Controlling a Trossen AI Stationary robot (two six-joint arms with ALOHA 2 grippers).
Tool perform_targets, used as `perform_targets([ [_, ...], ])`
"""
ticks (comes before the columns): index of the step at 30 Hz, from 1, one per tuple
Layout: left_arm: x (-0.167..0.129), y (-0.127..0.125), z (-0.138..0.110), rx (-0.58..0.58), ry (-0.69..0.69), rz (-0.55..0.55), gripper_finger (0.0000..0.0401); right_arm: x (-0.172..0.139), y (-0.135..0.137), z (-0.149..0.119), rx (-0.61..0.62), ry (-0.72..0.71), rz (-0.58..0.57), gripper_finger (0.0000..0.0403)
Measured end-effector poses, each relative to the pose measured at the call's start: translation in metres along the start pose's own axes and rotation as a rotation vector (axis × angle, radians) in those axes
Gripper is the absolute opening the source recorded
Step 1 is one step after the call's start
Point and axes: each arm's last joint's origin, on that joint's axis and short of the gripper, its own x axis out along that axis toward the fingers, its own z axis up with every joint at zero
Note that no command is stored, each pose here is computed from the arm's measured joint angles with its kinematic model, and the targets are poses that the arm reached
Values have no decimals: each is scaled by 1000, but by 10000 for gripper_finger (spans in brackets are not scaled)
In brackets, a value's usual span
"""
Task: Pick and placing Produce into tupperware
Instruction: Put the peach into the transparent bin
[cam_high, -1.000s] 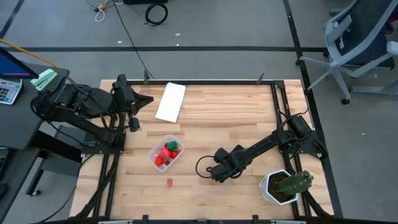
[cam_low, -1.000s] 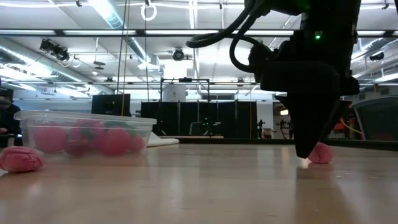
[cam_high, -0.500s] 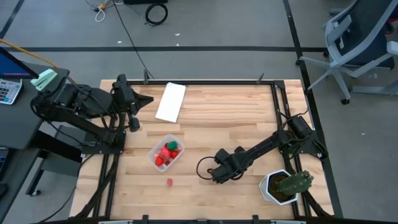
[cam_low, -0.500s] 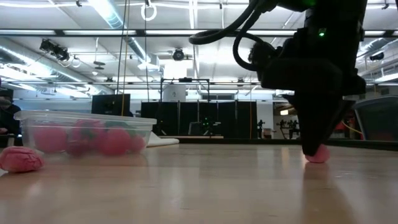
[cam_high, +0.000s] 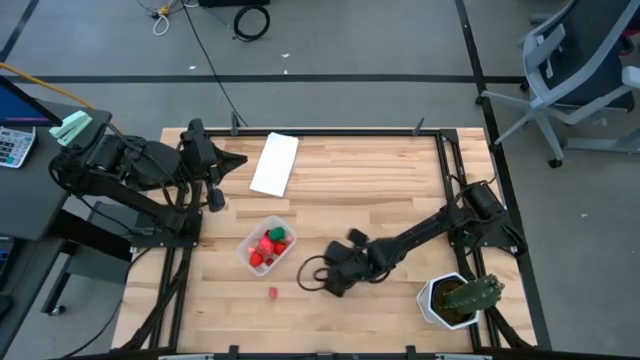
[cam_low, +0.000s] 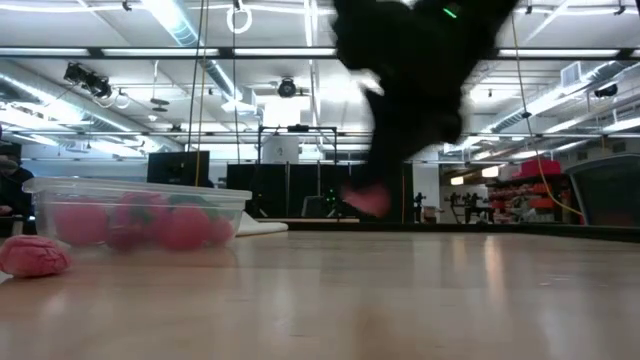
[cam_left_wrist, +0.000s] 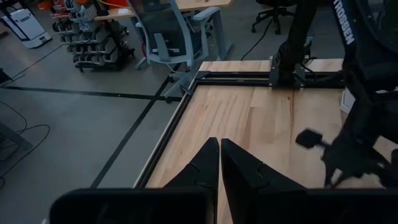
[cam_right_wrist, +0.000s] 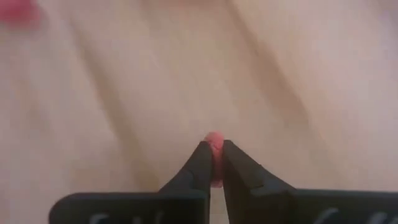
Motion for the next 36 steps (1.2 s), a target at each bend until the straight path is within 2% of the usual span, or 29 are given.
perform_targets([
  [2,2,-1,1,0,0,1,21,-1,5,20,-57,-146,81,19],
  [5,4,-3,0,6,7,1,22,0,7,49,-104,-372,131,19],
  [8,7,-5,1,9,12,2,27,7,0,78,-87,-549,194,20],
  [11,12,-9,1,18,22,2,32,24,-12,95,-86,-601,283,20],
  [16,18,-14,1,32,35,6,36,64,-32,96,-81,-519,318,21],
  [19,23,-17,1,45,50,11,36,77,-38,93,-182,-493,289,35],
  [23,27,-17,0,58,70,22,32,78,-40,92,-235,-464,277,57],
  [36,33,-10,0,42,86,68,38,74,-38,87,-249,-408,294,170],
])
